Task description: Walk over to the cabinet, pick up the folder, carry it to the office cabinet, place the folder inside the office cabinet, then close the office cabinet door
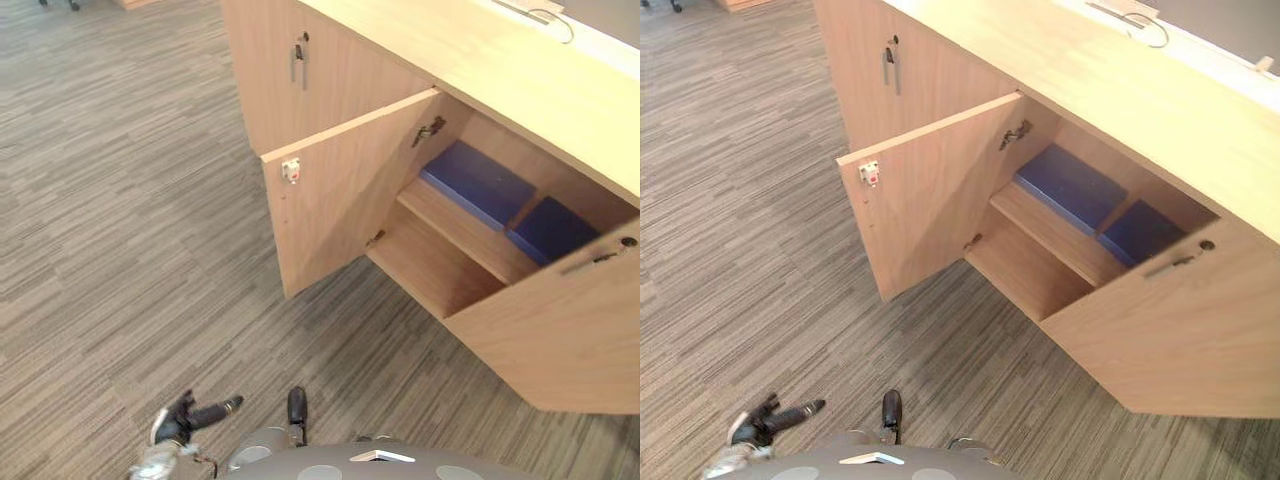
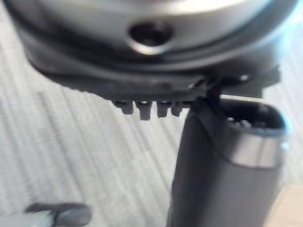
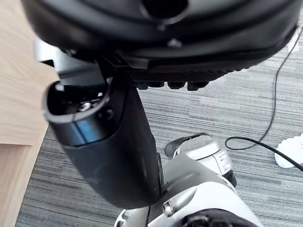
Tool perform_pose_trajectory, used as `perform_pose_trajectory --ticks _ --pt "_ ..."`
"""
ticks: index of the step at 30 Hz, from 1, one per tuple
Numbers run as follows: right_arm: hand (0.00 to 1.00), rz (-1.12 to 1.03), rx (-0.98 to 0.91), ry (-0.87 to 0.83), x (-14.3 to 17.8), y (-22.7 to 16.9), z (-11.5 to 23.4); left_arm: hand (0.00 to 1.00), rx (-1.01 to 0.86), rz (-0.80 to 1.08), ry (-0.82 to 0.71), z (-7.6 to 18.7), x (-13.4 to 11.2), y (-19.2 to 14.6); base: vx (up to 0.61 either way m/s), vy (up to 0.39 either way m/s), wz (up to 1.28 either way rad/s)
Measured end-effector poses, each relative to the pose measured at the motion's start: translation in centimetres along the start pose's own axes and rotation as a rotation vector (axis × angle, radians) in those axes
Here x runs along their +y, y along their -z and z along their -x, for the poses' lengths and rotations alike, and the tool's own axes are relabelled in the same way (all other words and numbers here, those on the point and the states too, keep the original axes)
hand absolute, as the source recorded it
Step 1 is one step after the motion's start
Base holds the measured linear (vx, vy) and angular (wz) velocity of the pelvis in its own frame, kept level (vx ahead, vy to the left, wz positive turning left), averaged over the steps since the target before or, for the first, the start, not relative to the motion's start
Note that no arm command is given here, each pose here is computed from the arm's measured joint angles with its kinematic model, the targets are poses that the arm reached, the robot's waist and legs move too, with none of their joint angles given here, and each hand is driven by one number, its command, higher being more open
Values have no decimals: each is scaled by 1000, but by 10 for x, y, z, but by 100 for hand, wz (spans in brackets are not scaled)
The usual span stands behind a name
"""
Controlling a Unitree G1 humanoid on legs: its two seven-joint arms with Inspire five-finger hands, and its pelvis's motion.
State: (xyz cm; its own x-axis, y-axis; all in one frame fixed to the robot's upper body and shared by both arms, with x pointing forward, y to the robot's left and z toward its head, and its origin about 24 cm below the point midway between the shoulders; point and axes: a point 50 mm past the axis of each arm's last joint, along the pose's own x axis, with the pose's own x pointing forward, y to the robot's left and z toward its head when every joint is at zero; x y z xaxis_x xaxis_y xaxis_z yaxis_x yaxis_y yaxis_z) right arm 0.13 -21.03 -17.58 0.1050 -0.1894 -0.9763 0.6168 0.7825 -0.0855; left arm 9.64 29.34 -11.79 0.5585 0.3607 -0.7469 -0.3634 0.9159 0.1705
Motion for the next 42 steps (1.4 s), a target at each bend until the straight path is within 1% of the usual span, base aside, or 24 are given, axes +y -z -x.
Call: perform_pose_trajectory --ticks 2,3,5,6,7,8,10,11,13,14,16,17,18,19,20,23,26,29,31,33,35,38,39,42 --pt "100 1 -18 -4 1 -2 0 100 -95 20 -44 -5 11 -30 40 -32 0" --pt "100 2 -19 -5 1 -3 0 100 -121 18 -55 -5 14 -37 16 -51 -10" --pt "100 2 -19 -5 1 -3 0 100 -214 -21 -91 -9 25 -72 -7 -60 -15" --pt "100 2 -18 -5 1 -3 0 100 -234 -35 -105 -10 29 -81 -33 -83 -24" --pt "100 4 -18 -7 1 -3 0 100 -278 -69 -136 -11 37 -101 -39 -83 -25" --pt "100 6 -18 -9 1 -3 0 100 -301 -92 -153 -10 42 -112 -50 -83 -31" --pt "100 21 -14 -23 2 -1 0 100 -395 -307 -251 -7 57 -161 -58 -83 -25" --pt "100 24 -14 -27 2 -1 0 100 -421 -355 -272 -5 59 -174 -62 -78 -26" --pt "100 11 -12 -36 1 1 0 100 -500 -573 -381 4 67 -222 -83 -73 -26" --pt "100 9 -13 -38 1 1 1 100 -519 -636 -406 7 66 -233 -77 -57 -21" --pt "100 5 -19 -40 -1 2 1 100 -585 -866 -461 15 56 -269 -47 -42 -18" --pt "100 9 -23 -40 -2 2 1 100 -595 -911 -468 15 53 -276 -42 -39 -12" --pt "100 12 -30 -41 -2 0 1 100 -604 -1016 -490 15 45 -288 -38 -30 -12" --pt "100 11 -43 -43 -3 -2 1 100 -601 -1127 -510 14 40 -295 -29 -21 -16" --pt "100 14 -49 -46 -3 -3 1 100 -596 -1173 -513 13 37 -296 -23 -16 -31" --pt "100 3 -56 -56 -1 -4 1 100 -574 -1420 -485 4 19 -298 11 -21 -43" --pt "100 -9 -61 -64 2 -3 1 100 -588 -1578 -443 0 4 -297 56 -21 -36" --pt "100 -9 -67 -61 3 -3 1 100 -627 -1637 -404 1 -13 -305 63 -21 -41" --pt "100 -9 -68 -63 4 -4 1 100 -645 -1658 -406 3 -18 -310 72 -39 -34" --pt "100 -12 -68 -61 4 -3 1 100 -631 -1684 -418 3 -18 -310 27 -34 -29" --pt "100 -28 -73 -62 4 -4 1 100 -648 -1734 -406 3 -25 -309 -9 -28 -11" --pt "100 -16 -76 -63 4 -5 1 100 -723 -1786 -348 3 -49 -304 -19 -34 -2" --pt "100 -18 -82 -62 4 -6 1 100 -769 -1800 -312 4 -65 -302 -35 -19 2" --pt "100 -19 -92 -60 4 -8 1 100 -884 -1817 -223 9 -99 -296 -60 0 2"
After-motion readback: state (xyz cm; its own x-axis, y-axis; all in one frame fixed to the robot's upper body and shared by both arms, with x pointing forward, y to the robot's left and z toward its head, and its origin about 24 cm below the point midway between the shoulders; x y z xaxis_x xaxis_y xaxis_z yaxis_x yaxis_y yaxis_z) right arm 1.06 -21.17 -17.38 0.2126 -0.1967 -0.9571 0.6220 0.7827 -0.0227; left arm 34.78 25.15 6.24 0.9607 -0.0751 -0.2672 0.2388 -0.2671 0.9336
